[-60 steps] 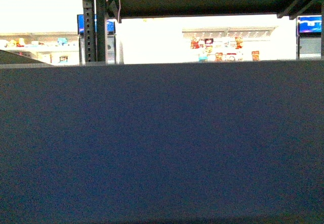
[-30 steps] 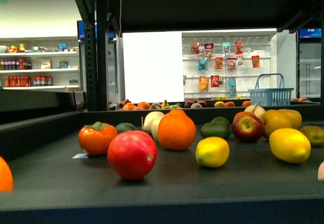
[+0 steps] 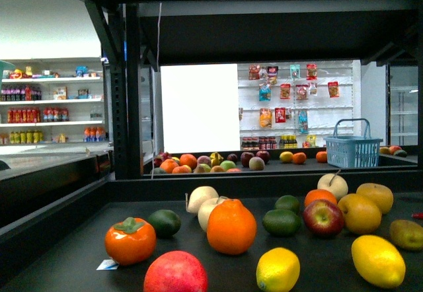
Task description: Pick lemon from shelf
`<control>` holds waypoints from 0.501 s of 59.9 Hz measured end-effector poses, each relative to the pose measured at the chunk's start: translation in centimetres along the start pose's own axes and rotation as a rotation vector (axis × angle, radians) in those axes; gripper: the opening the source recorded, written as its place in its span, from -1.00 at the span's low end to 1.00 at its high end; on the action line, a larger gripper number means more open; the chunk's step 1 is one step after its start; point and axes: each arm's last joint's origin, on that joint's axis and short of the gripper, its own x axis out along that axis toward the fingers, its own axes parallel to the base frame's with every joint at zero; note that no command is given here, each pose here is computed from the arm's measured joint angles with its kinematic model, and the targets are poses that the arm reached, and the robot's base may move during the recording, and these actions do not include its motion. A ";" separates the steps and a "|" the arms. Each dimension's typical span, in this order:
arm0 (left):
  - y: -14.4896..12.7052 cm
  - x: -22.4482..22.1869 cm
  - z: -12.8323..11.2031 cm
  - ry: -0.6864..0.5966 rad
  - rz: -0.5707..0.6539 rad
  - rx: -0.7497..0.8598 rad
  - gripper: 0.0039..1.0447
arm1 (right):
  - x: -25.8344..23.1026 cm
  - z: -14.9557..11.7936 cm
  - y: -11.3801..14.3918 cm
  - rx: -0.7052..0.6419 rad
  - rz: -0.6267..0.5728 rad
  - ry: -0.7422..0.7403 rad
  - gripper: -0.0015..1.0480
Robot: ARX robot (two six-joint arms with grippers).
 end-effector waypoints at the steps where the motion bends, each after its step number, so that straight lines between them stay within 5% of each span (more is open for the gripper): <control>1: 0.0 0.0 0.0 0.000 0.000 0.000 0.85 | 0.0 0.0 0.0 0.000 0.000 0.000 0.86; 30: 0.0 0.0 0.0 0.000 0.000 0.000 0.85 | 0.0 0.0 0.0 0.000 0.000 0.000 0.86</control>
